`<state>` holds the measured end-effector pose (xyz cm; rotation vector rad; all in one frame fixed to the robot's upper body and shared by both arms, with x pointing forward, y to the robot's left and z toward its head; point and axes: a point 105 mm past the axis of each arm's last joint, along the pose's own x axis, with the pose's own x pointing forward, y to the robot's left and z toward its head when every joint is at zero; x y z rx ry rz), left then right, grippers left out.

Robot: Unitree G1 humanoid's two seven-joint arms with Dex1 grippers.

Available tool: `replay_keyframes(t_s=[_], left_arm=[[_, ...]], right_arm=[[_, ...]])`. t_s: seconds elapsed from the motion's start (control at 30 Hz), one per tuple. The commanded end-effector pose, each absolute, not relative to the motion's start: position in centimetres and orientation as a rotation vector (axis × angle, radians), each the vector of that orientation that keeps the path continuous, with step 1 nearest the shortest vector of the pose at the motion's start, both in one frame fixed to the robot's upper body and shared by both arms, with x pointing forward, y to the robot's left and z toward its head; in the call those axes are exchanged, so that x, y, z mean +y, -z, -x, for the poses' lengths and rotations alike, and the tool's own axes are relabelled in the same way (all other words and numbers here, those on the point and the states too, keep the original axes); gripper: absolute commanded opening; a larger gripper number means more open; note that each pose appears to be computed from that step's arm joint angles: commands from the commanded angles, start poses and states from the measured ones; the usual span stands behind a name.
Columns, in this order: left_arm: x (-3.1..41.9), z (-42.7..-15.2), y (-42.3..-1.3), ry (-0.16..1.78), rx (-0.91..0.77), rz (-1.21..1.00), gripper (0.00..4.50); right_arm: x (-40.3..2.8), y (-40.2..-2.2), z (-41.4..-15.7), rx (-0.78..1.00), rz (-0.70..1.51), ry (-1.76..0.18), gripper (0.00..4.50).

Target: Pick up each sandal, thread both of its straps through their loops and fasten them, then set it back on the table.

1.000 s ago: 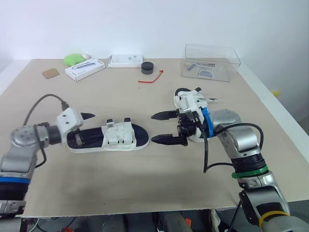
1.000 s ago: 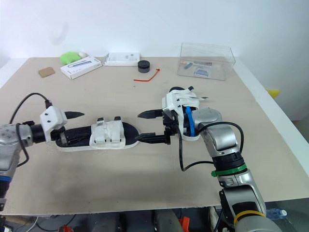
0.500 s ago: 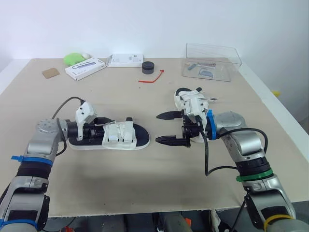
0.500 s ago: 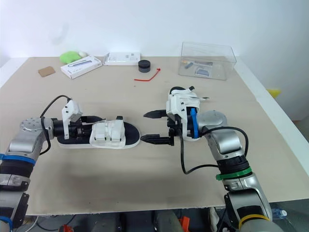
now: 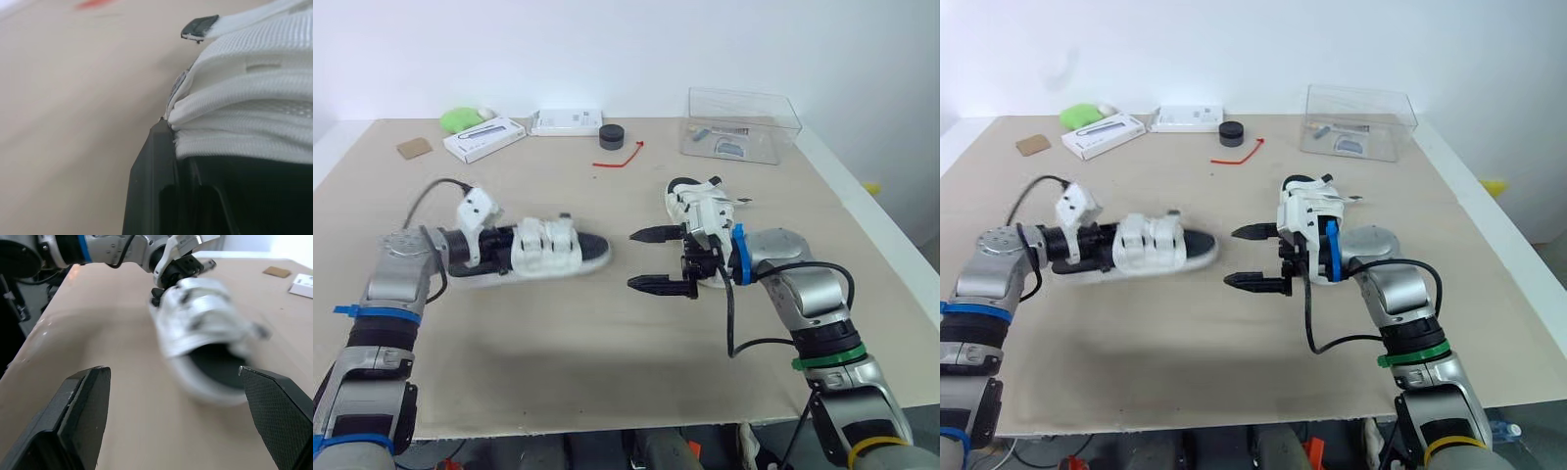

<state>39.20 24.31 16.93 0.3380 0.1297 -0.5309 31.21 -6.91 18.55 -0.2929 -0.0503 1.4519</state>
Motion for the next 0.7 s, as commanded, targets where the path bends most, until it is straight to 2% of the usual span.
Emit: replay_keyframes(t_s=[0.03, 0.23, 0.43, 0.7], left_arm=[[27.8, -39.2, -20.1, 0.255, 0.060, -0.364, 0.01], [33.7, -38.4, -19.3, -0.241, 0.130, -0.336, 0.01], [34.3, -39.0, -18.4, -0.552, 0.146, -0.171, 0.01], [31.9, -42.3, -18.6, -0.521, 0.148, -0.154, 0.01]], right_arm=[[-6.2, -19.8, -31.1, -0.108, 0.319, -1.458, 4.50], [-5.0, -19.9, -31.6, -0.127, 0.339, -1.461, 4.50], [-4.3, -20.2, -32.1, -0.150, 0.359, -1.446, 4.50], [-4.0, -20.4, -32.6, -0.158, 0.378, -1.431, 4.50]])
